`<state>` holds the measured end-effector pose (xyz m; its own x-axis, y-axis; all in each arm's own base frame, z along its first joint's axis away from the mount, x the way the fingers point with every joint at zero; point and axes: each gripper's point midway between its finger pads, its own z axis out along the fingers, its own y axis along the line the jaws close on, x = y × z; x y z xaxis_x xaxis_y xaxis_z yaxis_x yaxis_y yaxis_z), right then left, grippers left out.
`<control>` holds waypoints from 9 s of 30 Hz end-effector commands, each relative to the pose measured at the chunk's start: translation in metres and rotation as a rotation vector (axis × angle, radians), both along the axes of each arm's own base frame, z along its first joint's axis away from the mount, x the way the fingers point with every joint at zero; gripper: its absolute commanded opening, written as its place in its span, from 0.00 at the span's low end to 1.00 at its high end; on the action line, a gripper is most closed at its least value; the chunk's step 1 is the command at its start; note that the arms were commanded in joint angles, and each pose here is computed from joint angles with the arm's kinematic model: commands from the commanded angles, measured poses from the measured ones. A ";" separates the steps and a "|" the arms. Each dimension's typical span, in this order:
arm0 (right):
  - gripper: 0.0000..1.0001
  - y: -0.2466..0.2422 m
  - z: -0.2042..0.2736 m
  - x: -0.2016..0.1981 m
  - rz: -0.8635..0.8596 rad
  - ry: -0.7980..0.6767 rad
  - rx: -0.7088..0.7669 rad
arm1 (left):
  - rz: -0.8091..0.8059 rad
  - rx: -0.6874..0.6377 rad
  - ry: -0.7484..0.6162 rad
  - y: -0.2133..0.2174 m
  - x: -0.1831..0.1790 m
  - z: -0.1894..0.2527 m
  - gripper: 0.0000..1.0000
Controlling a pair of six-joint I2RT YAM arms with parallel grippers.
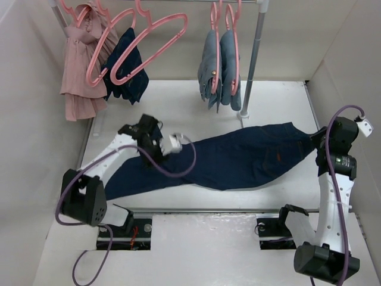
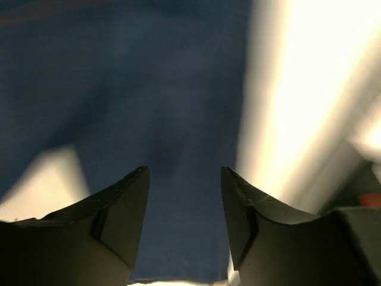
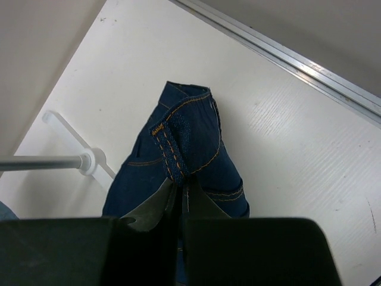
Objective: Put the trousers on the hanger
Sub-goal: Flatten out the trousers at the center of the board, then fold the trousers at the center of the board.
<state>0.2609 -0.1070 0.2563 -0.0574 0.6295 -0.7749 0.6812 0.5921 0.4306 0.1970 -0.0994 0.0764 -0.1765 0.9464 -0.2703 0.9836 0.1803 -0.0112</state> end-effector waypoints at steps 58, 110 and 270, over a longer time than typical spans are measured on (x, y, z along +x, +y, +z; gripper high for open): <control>0.00 -0.012 0.025 0.037 0.047 -0.092 -0.070 | 1.055 -0.140 -0.352 0.057 0.139 0.092 0.00; 0.00 -0.036 -0.011 0.034 -0.037 0.076 -0.062 | 1.238 0.157 -0.303 0.246 0.159 -0.044 0.00; 0.00 -0.007 -0.035 0.117 0.267 0.265 -0.134 | 1.637 -0.172 -0.135 0.234 0.124 -0.036 0.00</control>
